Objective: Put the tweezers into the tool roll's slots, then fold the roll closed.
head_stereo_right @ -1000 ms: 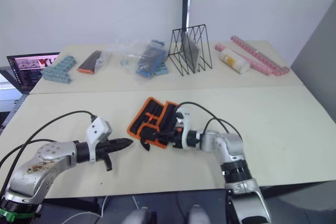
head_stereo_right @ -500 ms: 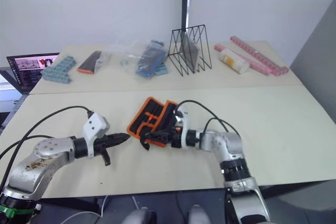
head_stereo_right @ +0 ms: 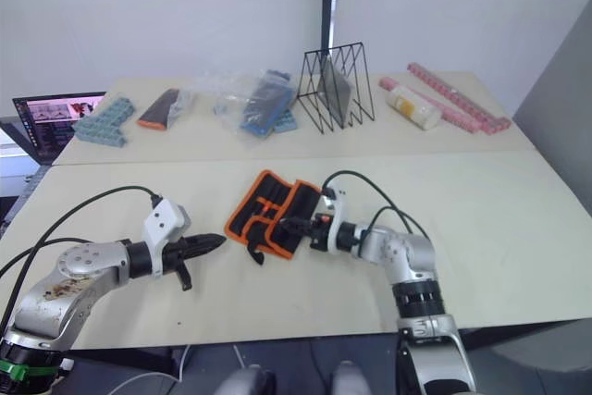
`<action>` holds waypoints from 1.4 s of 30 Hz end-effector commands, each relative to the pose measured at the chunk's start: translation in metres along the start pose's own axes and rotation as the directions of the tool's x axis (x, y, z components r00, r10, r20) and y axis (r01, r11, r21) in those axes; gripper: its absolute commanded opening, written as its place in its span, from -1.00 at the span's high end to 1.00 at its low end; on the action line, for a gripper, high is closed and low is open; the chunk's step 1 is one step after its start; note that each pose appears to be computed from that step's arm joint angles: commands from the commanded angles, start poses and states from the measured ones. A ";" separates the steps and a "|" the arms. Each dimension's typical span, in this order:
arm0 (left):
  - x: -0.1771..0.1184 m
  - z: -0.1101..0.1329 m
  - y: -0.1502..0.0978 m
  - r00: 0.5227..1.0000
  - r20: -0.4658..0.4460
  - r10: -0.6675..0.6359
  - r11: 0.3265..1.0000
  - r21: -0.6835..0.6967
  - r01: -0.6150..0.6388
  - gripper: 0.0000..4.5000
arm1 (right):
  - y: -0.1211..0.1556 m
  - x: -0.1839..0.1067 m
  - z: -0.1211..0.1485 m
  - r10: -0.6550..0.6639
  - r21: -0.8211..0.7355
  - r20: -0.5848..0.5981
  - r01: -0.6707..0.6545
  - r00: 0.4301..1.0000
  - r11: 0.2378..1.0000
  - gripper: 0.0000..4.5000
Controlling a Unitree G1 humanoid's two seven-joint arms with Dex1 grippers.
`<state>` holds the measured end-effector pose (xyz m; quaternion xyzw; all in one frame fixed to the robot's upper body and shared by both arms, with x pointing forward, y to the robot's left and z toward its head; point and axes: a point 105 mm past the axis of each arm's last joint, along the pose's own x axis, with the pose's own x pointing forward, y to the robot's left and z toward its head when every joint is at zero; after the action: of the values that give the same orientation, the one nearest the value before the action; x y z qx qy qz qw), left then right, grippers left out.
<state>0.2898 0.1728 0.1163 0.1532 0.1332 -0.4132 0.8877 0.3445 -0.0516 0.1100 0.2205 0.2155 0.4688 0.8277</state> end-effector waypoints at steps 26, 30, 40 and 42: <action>0.006 -0.012 0.018 0.995 0.096 0.003 0.864 -0.502 0.046 -0.07 | -0.020 0.000 -0.048 -0.190 -0.614 -0.221 0.015 0.957 0.789 1.00; 0.018 -0.018 0.027 0.996 0.068 0.054 0.820 -0.573 -0.005 -0.07 | -0.018 0.000 -0.048 -0.189 -0.613 -0.216 0.017 0.958 0.790 1.00; 0.032 -0.004 0.029 0.990 0.132 0.046 0.758 -0.650 0.052 -0.07 | -0.021 -0.007 -0.048 -0.212 -0.608 -0.203 0.046 0.956 0.793 1.00; 0.033 0.002 0.034 0.986 0.155 0.056 0.749 -0.660 0.061 -0.07 | -0.021 -0.009 -0.050 -0.213 -0.609 -0.209 0.043 0.955 0.792 1.00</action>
<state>0.3318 0.1677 0.0974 -0.1997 0.2206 -0.3486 0.8888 0.3311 -0.0498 0.0838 -0.1245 0.1280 0.4939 0.8510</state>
